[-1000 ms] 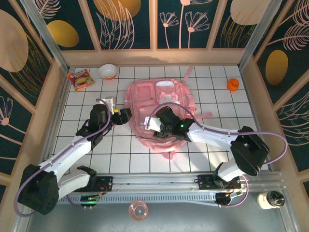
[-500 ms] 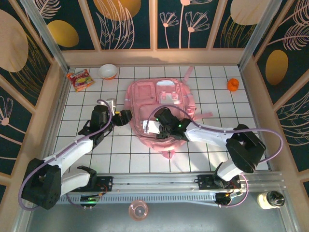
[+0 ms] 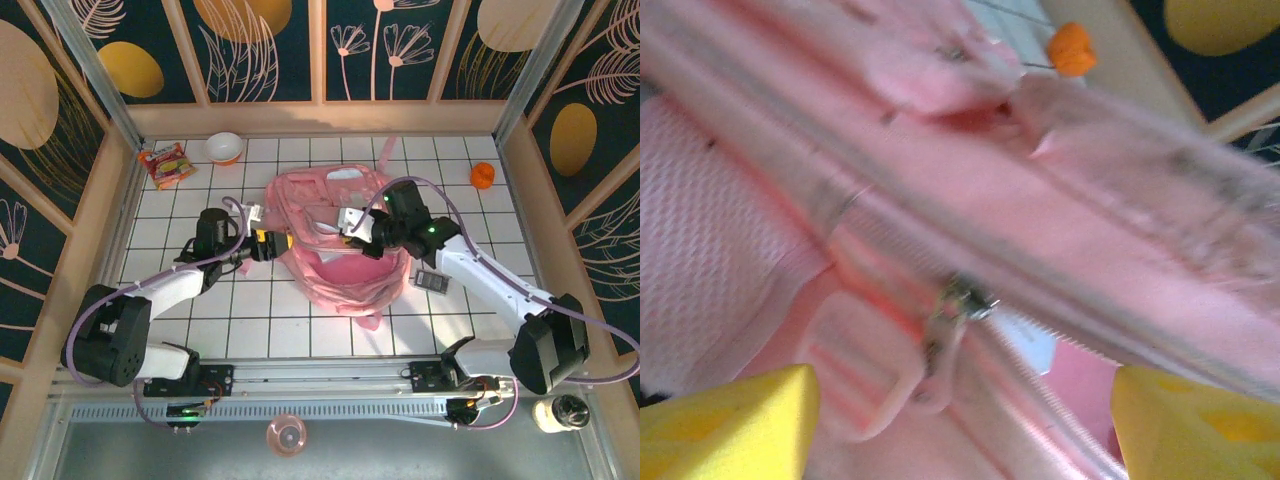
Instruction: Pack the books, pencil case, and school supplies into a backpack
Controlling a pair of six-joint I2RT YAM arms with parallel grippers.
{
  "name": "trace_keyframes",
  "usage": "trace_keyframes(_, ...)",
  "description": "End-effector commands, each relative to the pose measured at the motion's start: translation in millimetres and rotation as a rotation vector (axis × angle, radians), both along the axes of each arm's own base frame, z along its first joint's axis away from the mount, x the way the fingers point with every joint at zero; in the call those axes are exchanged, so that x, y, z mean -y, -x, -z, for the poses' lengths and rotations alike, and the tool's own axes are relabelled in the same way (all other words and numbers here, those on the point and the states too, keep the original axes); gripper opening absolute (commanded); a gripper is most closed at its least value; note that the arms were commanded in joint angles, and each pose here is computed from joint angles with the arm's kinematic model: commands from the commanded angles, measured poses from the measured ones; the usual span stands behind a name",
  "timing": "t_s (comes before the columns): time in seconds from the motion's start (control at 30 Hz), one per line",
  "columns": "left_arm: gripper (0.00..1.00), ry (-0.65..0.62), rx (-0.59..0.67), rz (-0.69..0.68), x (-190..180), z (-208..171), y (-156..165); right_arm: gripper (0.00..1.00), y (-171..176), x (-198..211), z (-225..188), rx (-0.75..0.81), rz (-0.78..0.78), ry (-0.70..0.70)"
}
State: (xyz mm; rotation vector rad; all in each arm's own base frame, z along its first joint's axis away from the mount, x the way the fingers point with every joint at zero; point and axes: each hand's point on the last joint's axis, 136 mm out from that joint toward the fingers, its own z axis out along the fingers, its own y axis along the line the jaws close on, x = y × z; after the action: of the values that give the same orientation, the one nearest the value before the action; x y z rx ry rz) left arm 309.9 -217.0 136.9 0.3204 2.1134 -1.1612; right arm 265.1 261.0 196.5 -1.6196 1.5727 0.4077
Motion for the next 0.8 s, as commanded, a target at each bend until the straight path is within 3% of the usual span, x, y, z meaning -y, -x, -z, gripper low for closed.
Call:
trace_keyframes(0.0,0.77,0.034,0.171,0.148,12.7,-29.4,7.9,0.0,2.5,-9.9,-26.8,0.028,-0.084,-0.062)
trace_keyframes(0.27,0.78,-0.133,0.415,0.237,6.8,-24.1,17.0,0.0,-2.4,-5.6,-26.0,0.006,-0.089,-0.063)
trace_keyframes(0.4,0.79,-0.19,0.423,0.268,7.4,-11.6,10.4,0.0,-0.3,-6.8,-27.0,-0.004,-0.101,-0.067)
trace_keyframes(0.57,0.75,-0.173,0.393,0.36,17.7,-5.7,7.5,0.0,0.5,-8.0,-27.7,-0.013,-0.107,-0.072)
trace_keyframes(0.77,0.6,-0.142,0.332,0.494,27.8,3.3,14.2,0.0,-4.9,-8.7,-26.9,-0.013,-0.081,-0.078)
